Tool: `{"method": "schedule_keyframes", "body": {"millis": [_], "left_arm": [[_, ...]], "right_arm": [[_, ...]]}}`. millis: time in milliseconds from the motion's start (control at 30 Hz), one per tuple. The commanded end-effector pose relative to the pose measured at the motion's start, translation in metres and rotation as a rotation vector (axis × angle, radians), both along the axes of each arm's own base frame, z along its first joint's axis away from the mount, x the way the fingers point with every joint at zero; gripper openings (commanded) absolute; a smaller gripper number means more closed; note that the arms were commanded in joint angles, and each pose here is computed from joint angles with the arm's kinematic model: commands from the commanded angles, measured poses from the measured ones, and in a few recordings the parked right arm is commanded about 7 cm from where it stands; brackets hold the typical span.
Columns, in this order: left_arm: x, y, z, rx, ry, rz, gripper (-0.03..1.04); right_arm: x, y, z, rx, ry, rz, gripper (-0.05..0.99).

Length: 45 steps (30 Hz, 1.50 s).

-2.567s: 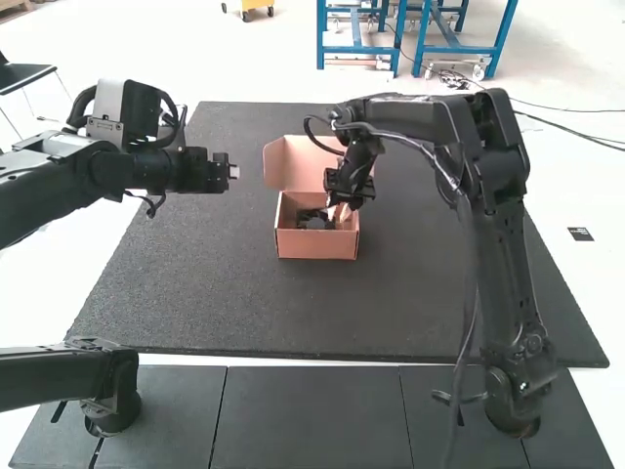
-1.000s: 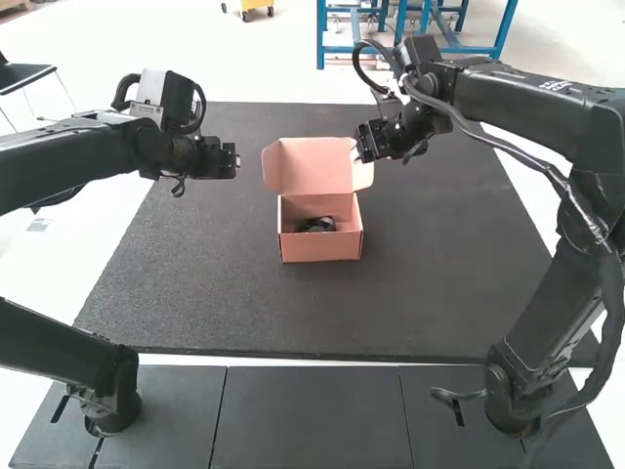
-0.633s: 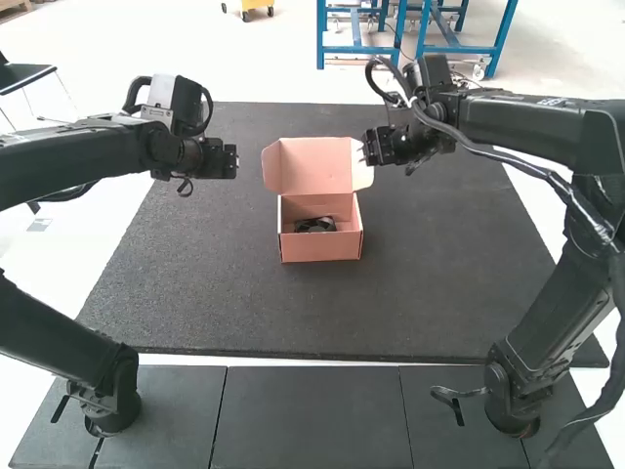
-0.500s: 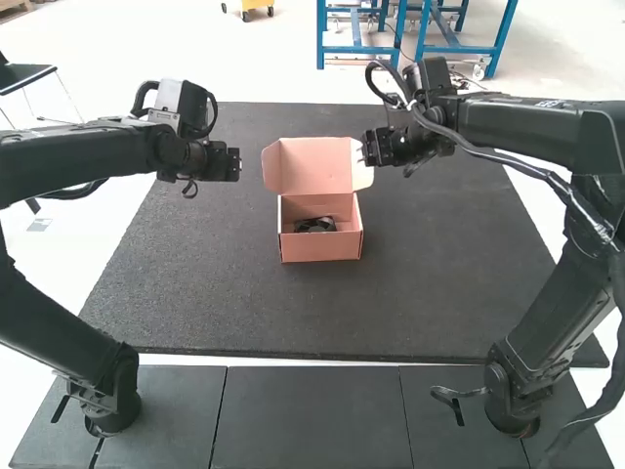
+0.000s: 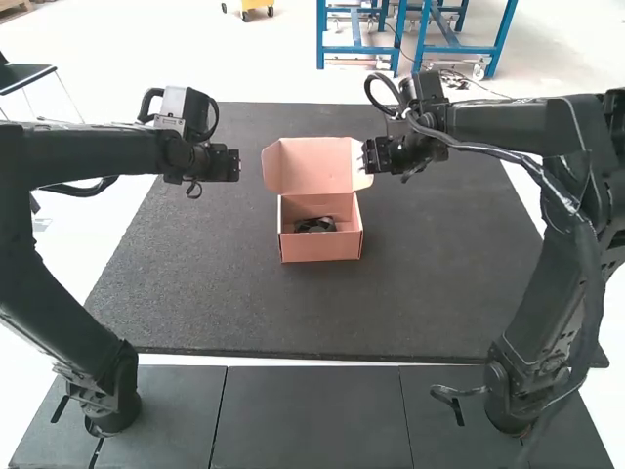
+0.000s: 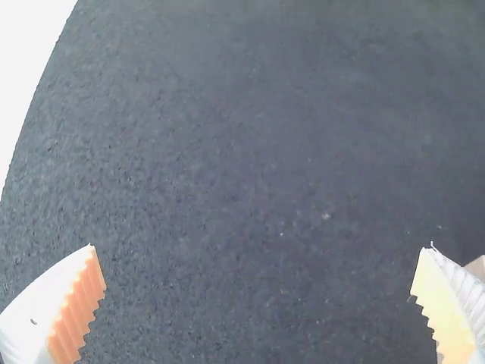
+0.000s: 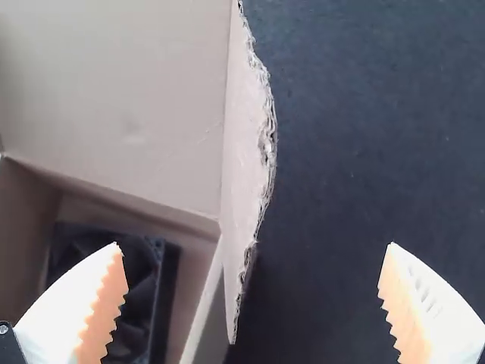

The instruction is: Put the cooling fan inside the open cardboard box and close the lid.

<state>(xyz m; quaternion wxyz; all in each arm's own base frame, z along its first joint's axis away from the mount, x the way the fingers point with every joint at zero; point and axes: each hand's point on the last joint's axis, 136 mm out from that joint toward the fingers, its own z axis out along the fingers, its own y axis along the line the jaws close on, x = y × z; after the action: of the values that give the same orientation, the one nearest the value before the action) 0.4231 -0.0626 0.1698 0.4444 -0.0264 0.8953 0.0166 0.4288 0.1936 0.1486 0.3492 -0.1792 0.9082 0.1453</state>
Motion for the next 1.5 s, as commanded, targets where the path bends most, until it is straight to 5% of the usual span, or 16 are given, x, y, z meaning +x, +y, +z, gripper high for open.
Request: {"method": "schedule_keyframes", "body": {"millis": [0, 800, 1467], "left_arm": [[0.009, 0.006, 0.010, 0.005, -0.034, 0.019, 0.96], [0.032, -0.049, 0.013, -0.067, -0.033, -0.137, 0.96], [0.023, -0.079, 0.012, -0.088, -0.022, -0.209, 0.96]], "right_arm": [[0.012, 0.001, 0.018, 0.029, -0.038, -0.006, 0.75], [0.031, 0.007, 0.018, 0.036, -0.040, -0.007, 0.75], [0.035, 0.008, 0.023, 0.049, -0.045, -0.002, 0.54]]}}
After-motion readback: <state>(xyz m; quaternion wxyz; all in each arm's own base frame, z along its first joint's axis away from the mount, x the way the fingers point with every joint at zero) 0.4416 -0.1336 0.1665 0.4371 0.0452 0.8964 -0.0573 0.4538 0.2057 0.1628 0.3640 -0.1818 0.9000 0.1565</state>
